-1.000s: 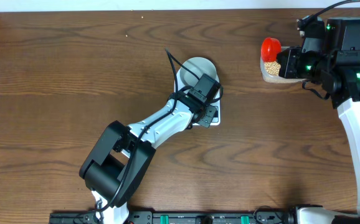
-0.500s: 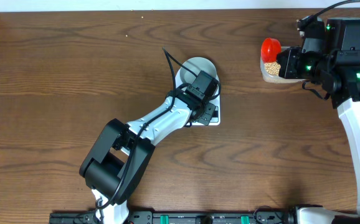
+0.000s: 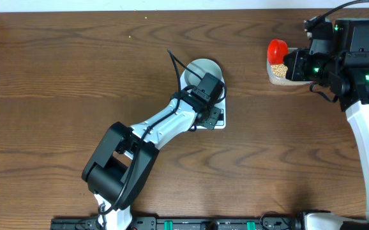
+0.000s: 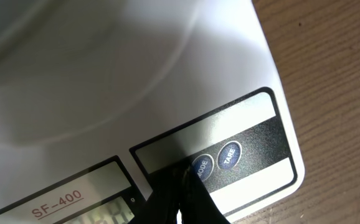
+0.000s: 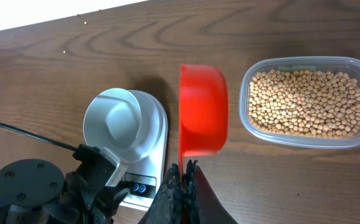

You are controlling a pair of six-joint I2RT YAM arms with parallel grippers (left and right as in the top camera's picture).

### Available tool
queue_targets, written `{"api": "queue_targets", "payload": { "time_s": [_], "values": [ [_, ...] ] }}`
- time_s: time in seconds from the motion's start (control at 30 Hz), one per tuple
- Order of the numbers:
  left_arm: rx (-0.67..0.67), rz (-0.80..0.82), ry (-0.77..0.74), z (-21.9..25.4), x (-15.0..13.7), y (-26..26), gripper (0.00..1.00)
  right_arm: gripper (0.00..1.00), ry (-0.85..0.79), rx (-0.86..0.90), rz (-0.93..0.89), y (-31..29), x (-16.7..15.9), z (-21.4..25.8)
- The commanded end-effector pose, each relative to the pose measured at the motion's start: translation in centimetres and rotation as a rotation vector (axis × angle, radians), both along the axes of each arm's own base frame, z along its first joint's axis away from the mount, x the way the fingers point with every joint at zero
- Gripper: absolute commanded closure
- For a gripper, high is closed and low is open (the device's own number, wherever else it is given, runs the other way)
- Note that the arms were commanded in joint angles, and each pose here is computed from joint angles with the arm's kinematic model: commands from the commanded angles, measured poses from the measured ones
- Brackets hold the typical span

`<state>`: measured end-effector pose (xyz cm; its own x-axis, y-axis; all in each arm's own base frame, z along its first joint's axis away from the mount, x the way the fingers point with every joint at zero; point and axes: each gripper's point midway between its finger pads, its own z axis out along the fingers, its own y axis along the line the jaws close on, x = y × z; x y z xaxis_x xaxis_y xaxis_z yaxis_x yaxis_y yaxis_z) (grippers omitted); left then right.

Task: Scoop item into bowl and weigh 50g on scale
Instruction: 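Press the TARE button on the scale with the left gripper, then withdraw the left gripper from the scale to the left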

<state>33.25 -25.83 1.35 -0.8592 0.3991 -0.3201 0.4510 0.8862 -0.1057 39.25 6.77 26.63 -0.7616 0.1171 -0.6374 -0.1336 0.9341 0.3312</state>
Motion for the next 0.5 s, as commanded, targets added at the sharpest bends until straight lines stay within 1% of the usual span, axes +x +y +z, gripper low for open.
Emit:
{"api": "queue_targets", "payload": {
  "time_s": [0.0,0.07,0.17,0.37,0.47],
  "values": [
    [0.08,-0.006,0.087,-3.2,-1.9,1.6,0.93,0.99,-0.02,-0.008,0.013,0.2,0.2,0.7],
    [0.044,-0.006,0.039,-1.1,-0.9,0.9,0.93,0.99,-0.021,-0.007,0.013,0.2,0.2,0.7],
    [-0.028,-0.005,-0.059,3.3,0.7,-0.2,0.93,0.99,-0.026,-0.007,0.013,0.2,0.3,0.8],
    [-0.202,0.022,-0.306,13.2,3.0,-1.5,0.93,0.99,-0.04,-0.006,0.013,0.2,0.5,1.0],
    [-0.215,0.069,-0.439,17.3,4.0,-0.5,0.92,0.99,-0.041,-0.007,0.012,0.2,0.5,1.0]
  ]
}}
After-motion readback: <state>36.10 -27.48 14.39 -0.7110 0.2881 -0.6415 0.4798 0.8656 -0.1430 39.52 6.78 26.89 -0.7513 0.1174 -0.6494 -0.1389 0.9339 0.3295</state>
